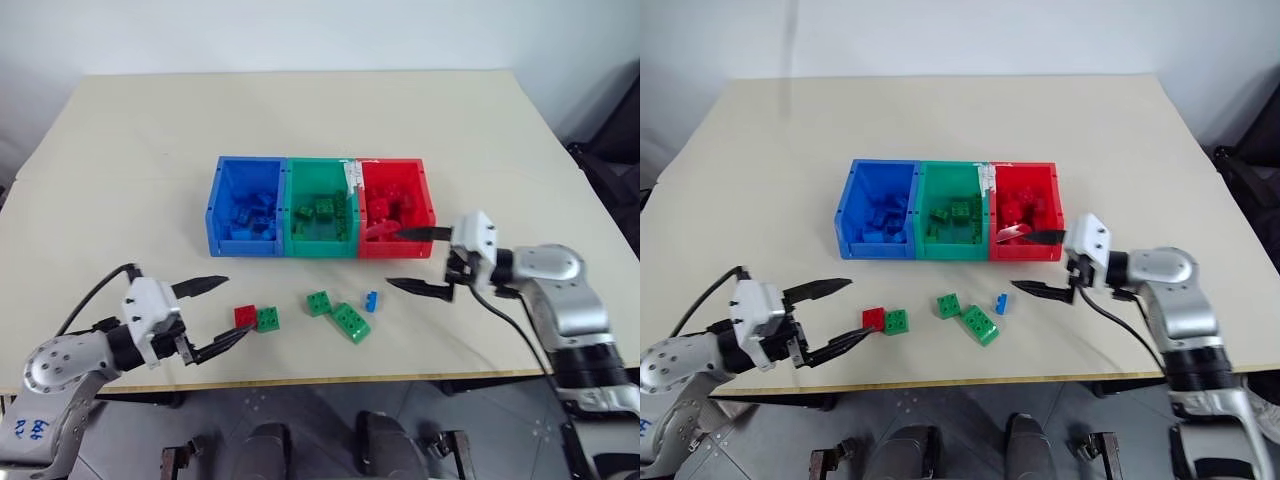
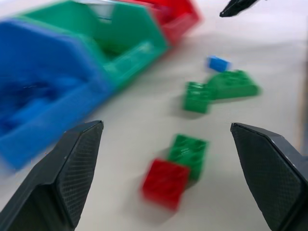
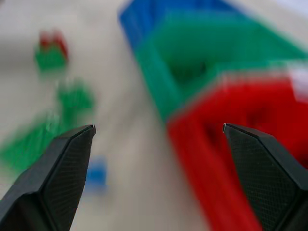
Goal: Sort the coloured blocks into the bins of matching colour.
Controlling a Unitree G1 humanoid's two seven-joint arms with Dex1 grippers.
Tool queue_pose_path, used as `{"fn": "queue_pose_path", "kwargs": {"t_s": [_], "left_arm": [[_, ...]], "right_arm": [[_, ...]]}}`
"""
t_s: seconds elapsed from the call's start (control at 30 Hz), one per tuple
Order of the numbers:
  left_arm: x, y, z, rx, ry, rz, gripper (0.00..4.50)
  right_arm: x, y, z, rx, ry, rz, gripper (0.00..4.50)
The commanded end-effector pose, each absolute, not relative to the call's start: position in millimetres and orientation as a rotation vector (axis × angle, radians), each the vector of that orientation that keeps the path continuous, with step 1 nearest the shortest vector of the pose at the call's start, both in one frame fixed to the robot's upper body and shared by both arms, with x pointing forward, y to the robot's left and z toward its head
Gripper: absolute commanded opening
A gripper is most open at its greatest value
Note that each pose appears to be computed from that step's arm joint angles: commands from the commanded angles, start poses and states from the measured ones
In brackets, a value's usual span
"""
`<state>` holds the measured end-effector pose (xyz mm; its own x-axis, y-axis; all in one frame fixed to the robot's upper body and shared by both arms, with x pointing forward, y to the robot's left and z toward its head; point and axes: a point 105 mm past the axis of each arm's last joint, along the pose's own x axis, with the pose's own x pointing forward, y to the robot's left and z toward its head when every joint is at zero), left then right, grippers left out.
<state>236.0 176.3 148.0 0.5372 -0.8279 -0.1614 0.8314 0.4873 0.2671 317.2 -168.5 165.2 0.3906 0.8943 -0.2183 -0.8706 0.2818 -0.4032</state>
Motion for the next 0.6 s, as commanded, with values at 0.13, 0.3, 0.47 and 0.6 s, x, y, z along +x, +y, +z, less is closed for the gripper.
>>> {"fn": "queue_pose_path", "kwargs": {"t_s": [0.13,0.3,0.47,0.6], "left_arm": [[239.8,146.9,143.4,0.403,-0.021,-1.218,4.50],[244.1,144.9,145.6,0.402,-0.039,-1.247,4.50],[240.5,151.7,145.0,0.398,-0.035,-1.218,4.50],[232.9,157.7,144.2,0.404,-0.026,-1.182,4.50]], "right_arm": [[305.3,-214.1,145.6,-0.578,0.060,1.142,4.43],[301.5,-178.4,135.3,-0.524,0.076,1.249,4.43],[309.1,-137.3,119.7,-0.518,0.075,1.309,4.43],[327.8,-124.8,107.8,-0.551,0.104,1.274,4.26]]}}
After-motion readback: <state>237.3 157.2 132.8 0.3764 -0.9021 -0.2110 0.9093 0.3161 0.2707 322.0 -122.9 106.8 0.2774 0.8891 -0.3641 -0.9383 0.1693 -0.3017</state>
